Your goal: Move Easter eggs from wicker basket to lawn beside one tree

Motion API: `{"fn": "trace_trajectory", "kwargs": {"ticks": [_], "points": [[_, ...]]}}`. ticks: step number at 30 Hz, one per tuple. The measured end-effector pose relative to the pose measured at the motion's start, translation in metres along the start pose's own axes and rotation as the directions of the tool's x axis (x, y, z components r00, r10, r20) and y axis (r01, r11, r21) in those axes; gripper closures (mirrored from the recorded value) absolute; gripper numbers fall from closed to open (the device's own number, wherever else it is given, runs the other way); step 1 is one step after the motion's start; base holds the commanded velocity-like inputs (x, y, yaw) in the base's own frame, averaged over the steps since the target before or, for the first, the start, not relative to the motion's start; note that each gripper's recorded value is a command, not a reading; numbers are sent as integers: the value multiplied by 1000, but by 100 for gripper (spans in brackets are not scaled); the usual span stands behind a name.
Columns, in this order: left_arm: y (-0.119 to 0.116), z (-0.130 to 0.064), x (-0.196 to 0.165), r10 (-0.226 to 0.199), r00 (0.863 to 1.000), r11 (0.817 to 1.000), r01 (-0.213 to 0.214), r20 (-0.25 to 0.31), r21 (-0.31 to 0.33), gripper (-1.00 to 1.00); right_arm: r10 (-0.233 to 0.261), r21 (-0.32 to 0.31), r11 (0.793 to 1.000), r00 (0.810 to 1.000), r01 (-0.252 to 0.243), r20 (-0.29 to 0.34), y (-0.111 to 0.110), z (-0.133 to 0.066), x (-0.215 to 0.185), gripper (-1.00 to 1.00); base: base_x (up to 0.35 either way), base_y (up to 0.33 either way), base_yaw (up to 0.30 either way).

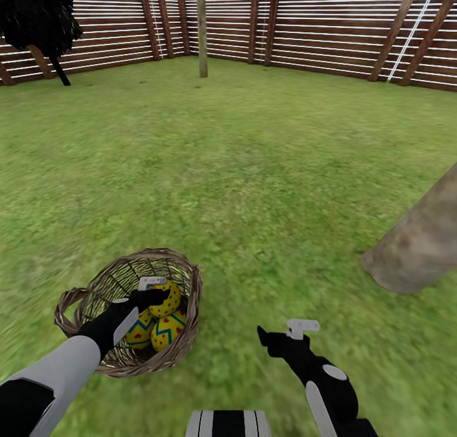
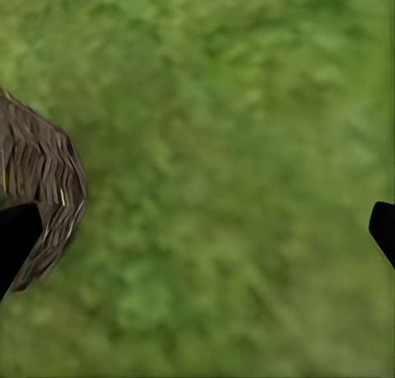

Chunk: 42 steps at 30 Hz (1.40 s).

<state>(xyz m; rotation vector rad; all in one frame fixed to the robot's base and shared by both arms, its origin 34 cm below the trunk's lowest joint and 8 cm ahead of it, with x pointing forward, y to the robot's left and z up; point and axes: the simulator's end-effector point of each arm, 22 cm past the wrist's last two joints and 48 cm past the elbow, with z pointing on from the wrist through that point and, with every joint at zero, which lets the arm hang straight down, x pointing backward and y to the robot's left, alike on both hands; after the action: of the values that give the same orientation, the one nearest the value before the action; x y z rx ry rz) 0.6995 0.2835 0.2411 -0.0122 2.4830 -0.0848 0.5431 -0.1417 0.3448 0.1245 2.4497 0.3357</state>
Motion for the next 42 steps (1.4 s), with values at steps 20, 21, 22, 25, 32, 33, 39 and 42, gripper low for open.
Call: {"fn": "trace_trajectory", "kwargs": {"ticks": [20, 21, 22, 25, 32, 33, 39, 42], "points": [[1, 2, 8, 4, 1000, 1000, -5, -14, -4, -100, 5, 6, 1000, 1000, -5, 4, -3, 1, 0, -100, 0, 0, 0], [1, 3, 10, 4, 1000, 1000, -4, -18, -4, -100, 6, 7, 1000, 1000, -6, 0, -4, 2, 2, -100, 0, 0, 0], [2, 5, 13, 4, 1000, 1000, -4, -22, -5, -100, 7, 7, 1000, 1000, -7, -4, -4, 3, 4, -100, 0, 0, 0], [2, 6, 14, 5, 1000, 1000, -5, -21, -4, -100, 8, 3, 1000, 1000, -8, -5, -4, 4, 5, -100, 0, 0, 0], [1, 6, 13, 8, 1000, 1000, -9, -17, -3, -100, 9, -9, 1000, 1000, -9, -4, -1, 4, 5, -100, 0, 0, 0], [0, 7, 15, 6, 1000, 1000, -6, -19, -2, -100, 10, -9, 1000, 1000, -10, -8, -2, 5, 7, -100, 0, 0, 0], [0, 9, 15, 8, 1000, 1000, -8, -13, 1, -100, 10, -7, 1000, 1000, -10, -11, -3, 6, 8, -100, 0, 0, 0], [-2, 9, 14, 11, 1000, 1000, -11, -11, 7, -100, 10, -7, 1000, 1000, -10, -12, -3, 6, 8, -100, 0, 0, 0]]}}
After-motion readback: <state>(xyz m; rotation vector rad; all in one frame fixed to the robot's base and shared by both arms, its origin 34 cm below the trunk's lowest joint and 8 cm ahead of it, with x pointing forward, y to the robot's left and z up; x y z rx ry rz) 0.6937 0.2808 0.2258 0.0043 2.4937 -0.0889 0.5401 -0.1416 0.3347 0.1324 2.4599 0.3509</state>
